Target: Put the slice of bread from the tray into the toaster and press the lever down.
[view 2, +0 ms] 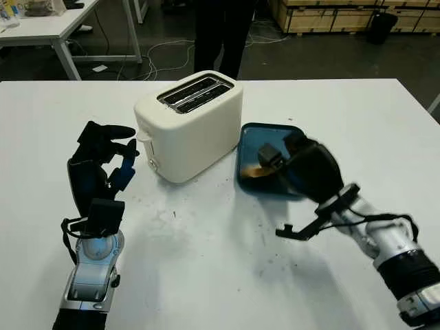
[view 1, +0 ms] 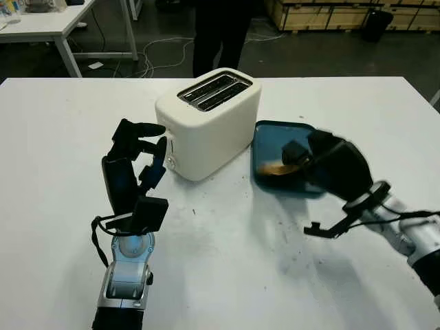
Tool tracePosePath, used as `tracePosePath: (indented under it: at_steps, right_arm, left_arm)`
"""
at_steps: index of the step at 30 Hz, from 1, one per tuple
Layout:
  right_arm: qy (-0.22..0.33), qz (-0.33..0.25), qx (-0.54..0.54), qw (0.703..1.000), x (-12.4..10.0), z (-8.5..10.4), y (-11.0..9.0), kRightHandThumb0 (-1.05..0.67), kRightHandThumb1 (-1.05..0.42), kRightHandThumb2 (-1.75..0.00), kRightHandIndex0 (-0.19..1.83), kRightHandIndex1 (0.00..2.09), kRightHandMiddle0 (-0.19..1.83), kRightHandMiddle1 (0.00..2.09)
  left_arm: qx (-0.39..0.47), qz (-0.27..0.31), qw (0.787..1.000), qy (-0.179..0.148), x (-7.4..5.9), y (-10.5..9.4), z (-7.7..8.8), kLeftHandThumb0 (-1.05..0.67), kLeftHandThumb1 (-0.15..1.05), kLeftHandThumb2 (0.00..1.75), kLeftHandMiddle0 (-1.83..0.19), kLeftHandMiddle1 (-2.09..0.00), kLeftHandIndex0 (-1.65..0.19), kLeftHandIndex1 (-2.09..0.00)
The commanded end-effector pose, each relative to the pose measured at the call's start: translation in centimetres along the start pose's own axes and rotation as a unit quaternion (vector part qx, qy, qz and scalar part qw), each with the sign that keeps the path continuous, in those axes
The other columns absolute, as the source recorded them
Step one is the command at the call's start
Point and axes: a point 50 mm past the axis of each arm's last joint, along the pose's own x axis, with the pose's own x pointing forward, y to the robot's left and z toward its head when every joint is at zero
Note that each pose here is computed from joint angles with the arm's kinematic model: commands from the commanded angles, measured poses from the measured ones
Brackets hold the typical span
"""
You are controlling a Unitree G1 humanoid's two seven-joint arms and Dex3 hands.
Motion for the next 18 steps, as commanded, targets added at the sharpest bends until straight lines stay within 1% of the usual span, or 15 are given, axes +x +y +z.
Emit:
tracePosePath:
  at_steps: [1,6,8,12,15,18]
  right_arm:
    - [0.007,-0.004,0.004,1.000,0.5,-0.8,-0.7,-0.38,-0.92,-0.33,0.68,1.75,0.36,1.75]
    - [0.012,0.016,0.017,1.000,0.9,-1.3,-0.8,-0.39,-0.92,-0.35,0.69,1.75,0.38,1.75]
    - [0.016,0.027,0.031,0.999,1.0,-1.5,-0.9,-0.39,-0.92,-0.34,0.70,1.75,0.40,1.75]
    - [0.012,0.045,0.052,0.998,1.5,-1.9,-1.5,-0.39,-0.92,-0.35,0.71,1.75,0.38,1.75]
    - [0.002,0.031,0.042,0.999,2.7,-2.9,-2.8,-0.40,-0.92,-0.38,0.75,1.75,0.39,1.75]
    - [0.004,0.010,0.073,0.997,4.4,-4.7,-4.9,-0.40,-0.92,-0.43,0.77,1.75,0.42,1.75]
  left_arm:
    - [-0.002,0.003,1.000,-0.003,0.0,0.0,0.1,-0.35,0.92,0.35,-0.60,-1.50,-0.48,-1.27]
    - [0.002,0.005,1.000,-0.003,0.0,0.0,0.2,-0.34,0.92,0.36,-0.60,-1.50,-0.48,-1.27]
    - [0.003,0.006,1.000,-0.004,0.0,0.1,0.2,-0.34,0.92,0.36,-0.60,-1.50,-0.48,-1.27]
    - [0.004,0.009,1.000,-0.004,0.0,0.1,0.1,-0.34,0.92,0.35,-0.60,-1.50,-0.48,-1.27]
    - [0.007,0.009,1.000,-0.004,0.0,0.1,0.1,-0.34,0.92,0.35,-0.60,-1.50,-0.48,-1.26]
    - [0.004,0.009,1.000,-0.004,-0.1,0.1,0.1,-0.34,0.92,0.35,-0.60,-1.50,-0.48,-1.26]
